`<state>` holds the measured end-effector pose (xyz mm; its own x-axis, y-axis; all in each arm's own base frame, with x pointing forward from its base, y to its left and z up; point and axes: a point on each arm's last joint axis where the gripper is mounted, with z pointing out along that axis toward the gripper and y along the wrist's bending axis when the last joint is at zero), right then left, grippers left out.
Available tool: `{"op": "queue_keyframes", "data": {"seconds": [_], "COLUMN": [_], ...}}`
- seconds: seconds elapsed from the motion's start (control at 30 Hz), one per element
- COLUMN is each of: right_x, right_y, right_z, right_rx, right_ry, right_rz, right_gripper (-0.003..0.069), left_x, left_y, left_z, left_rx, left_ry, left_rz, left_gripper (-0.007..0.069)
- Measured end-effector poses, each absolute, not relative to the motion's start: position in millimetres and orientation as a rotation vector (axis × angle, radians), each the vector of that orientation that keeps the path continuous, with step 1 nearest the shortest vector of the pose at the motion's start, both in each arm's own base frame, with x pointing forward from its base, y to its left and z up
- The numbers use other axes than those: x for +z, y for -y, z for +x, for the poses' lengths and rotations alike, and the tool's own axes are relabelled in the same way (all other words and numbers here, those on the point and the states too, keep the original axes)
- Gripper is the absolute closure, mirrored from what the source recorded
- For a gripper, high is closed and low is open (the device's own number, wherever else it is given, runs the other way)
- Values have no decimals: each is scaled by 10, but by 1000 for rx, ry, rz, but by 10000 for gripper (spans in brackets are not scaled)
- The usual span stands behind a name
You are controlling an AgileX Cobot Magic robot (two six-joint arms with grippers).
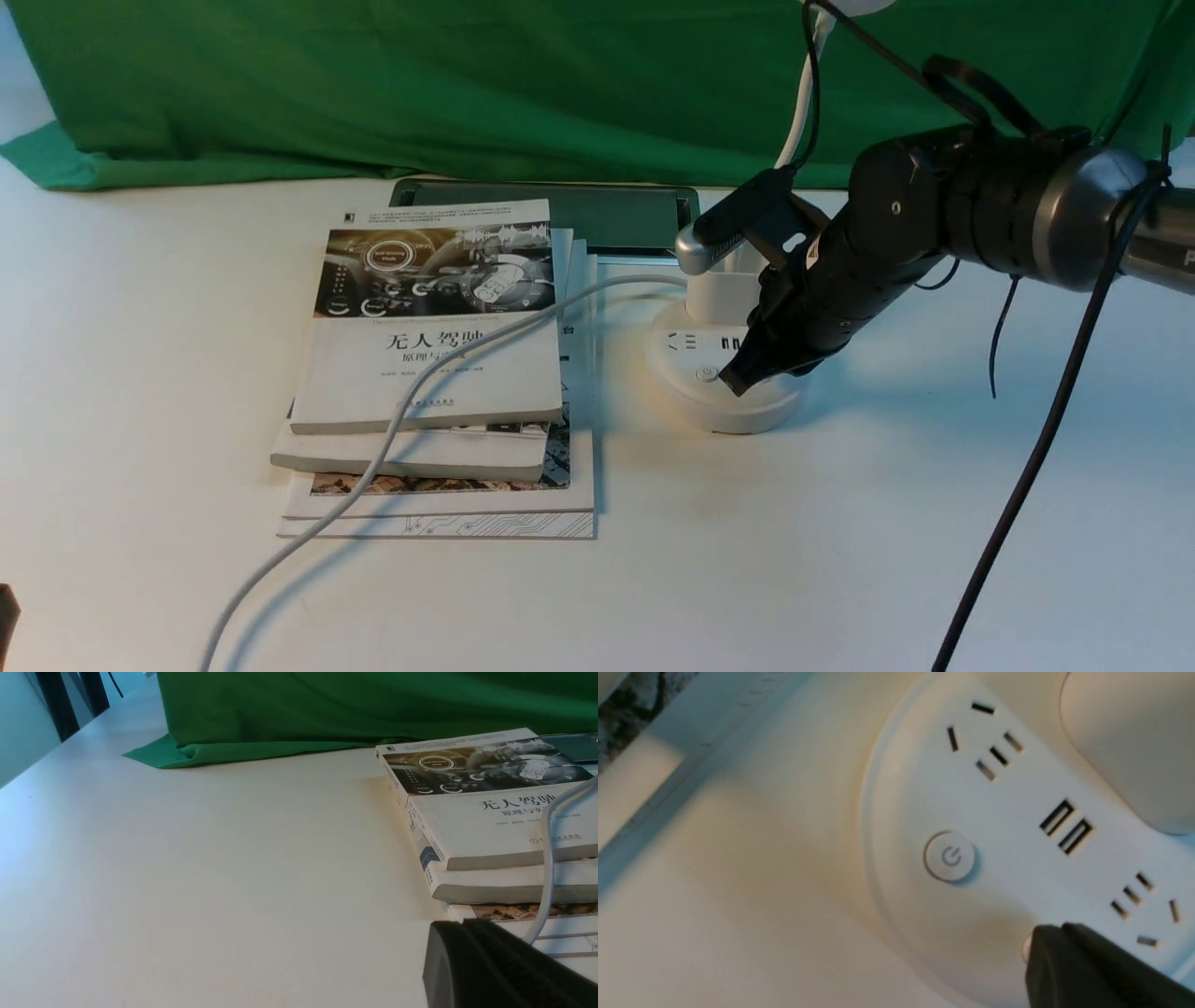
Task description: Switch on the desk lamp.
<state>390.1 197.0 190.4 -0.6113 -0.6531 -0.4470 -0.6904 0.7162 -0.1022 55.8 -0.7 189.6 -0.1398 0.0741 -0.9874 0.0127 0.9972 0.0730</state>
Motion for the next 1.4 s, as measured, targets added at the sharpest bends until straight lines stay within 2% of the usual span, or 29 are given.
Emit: {"op": "queue_keyframes", "data": {"seconds": [0.77, 1.03, 1.17, 1.27, 1.3, 1.33, 1.37, 1.4], "right_x": [1720, 1787, 2037, 2523, 2511, 2797, 2797, 3010], "right_y": [-1998, -1997, -1904, -1809, -1807, -1715, -1715, -1605], "right_z": [3965, 3962, 3835, 3661, 3656, 3466, 3466, 3243], "right_rx": [111, 112, 113, 123, 122, 133, 133, 147], "right_ry": [-2504, -2495, -2497, -2392, -2396, -2326, -2326, -2261], "right_rz": [-1012, -1010, -999, -944, -945, -898, -898, -843], "right_gripper": [629, 625, 622, 619, 619, 617, 617, 614], "left_x": [1896, 1896, 1896, 1896, 1896, 1896, 1896, 1896], "left_y": [7, 7, 7, 7, 7, 7, 7, 7], "left_z": [558, 558, 558, 558, 558, 558, 558, 558], "left_rx": [53, 53, 53, 53, 53, 53, 53, 53], "left_ry": [-1711, -1711, -1711, -1711, -1711, -1711, -1711, -1711], "left_rz": [65, 65, 65, 65, 65, 65, 65, 65], "left_gripper": [604, 604, 604, 604, 604, 604, 604, 604]}}
